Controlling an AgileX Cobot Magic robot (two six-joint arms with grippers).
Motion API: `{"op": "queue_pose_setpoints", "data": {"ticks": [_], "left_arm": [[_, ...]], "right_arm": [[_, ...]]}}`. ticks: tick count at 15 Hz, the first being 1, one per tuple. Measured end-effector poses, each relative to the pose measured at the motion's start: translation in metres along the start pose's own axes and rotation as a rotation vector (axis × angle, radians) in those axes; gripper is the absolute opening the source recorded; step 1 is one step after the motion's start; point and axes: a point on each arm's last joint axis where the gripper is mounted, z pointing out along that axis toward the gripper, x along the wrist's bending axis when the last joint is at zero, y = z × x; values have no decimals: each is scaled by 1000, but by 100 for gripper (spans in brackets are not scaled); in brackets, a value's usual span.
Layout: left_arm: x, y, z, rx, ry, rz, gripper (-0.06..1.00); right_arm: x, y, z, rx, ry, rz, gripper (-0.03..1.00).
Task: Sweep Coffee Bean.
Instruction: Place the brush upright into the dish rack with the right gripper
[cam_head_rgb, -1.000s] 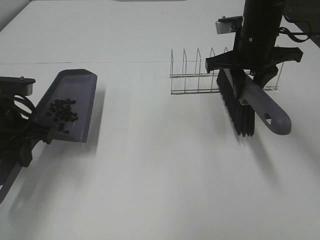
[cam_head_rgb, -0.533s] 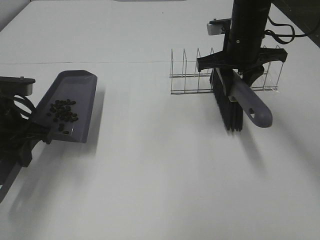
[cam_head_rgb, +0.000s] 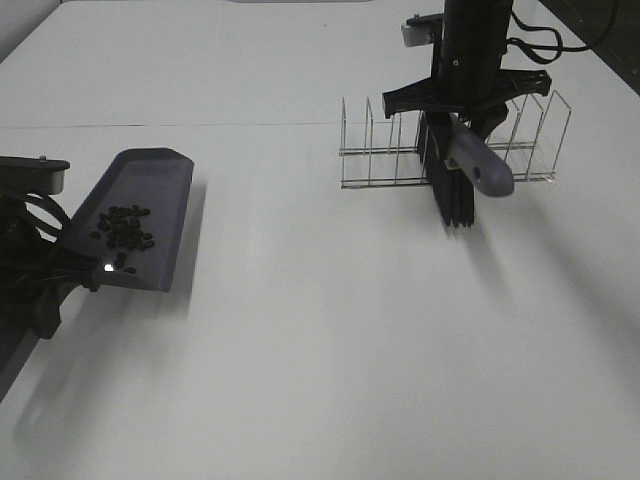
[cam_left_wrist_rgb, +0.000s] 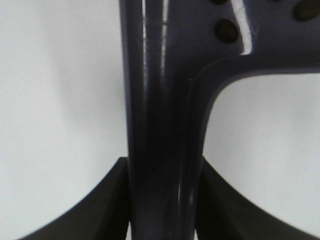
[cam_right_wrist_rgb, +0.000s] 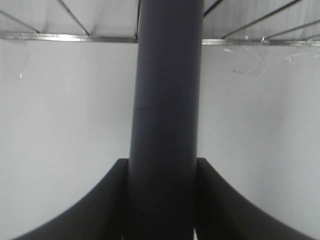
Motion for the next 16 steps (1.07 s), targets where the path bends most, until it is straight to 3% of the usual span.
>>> {"op": "queue_pose_setpoints", "data": {"ticks": [3, 9, 16], "left_arm": [[0, 0, 0, 0, 0, 0, 33], [0, 0, 0, 0, 0, 0, 33], [0, 0, 0, 1, 0, 0, 33]], "right_arm": [[-1, 5, -5, -33, -4, -8, 36], [4, 4, 24, 26, -5, -16, 36], [4, 5, 19, 20, 5, 14, 36]]}}
